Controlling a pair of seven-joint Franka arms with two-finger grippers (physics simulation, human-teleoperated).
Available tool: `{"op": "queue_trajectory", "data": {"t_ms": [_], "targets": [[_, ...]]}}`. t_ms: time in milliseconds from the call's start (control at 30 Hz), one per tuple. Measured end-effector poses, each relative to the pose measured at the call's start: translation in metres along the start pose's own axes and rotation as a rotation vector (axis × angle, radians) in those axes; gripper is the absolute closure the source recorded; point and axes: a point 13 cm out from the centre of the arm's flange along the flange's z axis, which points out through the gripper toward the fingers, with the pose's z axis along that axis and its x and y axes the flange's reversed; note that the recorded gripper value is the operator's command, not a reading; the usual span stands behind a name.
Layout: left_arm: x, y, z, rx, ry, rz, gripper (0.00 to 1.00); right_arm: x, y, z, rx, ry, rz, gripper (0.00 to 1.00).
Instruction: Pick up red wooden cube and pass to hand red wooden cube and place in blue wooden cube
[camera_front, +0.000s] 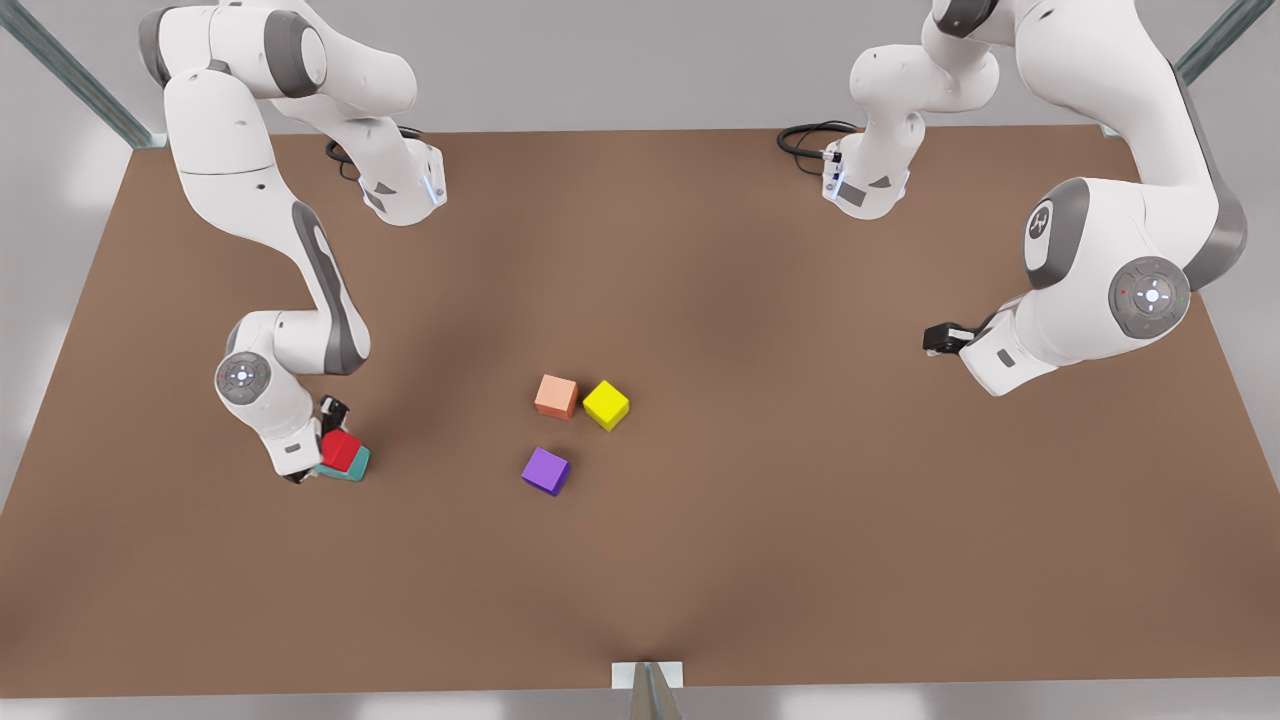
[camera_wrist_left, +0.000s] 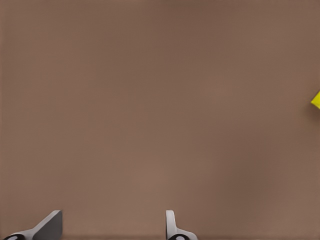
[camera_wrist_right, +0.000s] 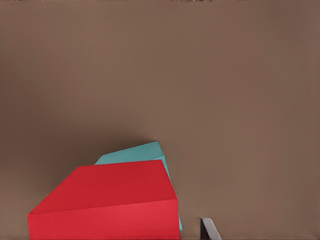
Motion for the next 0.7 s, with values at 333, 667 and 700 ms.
{"op": "queue_trajectory", "data": {"t_ms": [333,667,700], "targets": [[0.000,0.005,-0.001,-0.005,-0.001,-0.016,0.00,-0.009,0.001,-0.023,0.001,-0.014,0.033,0.00],[0.001,0.013,-0.001,-0.018,0.001,-0.031,0.00,-0.107,-0.016,-0.188,-0.074,-0.130,0.204,0.00],[0.001,0.013,0.000,-0.018,0.002,-0.031,0.00,-0.123,-0.027,-0.207,-0.093,-0.132,0.250,0.00]]}}
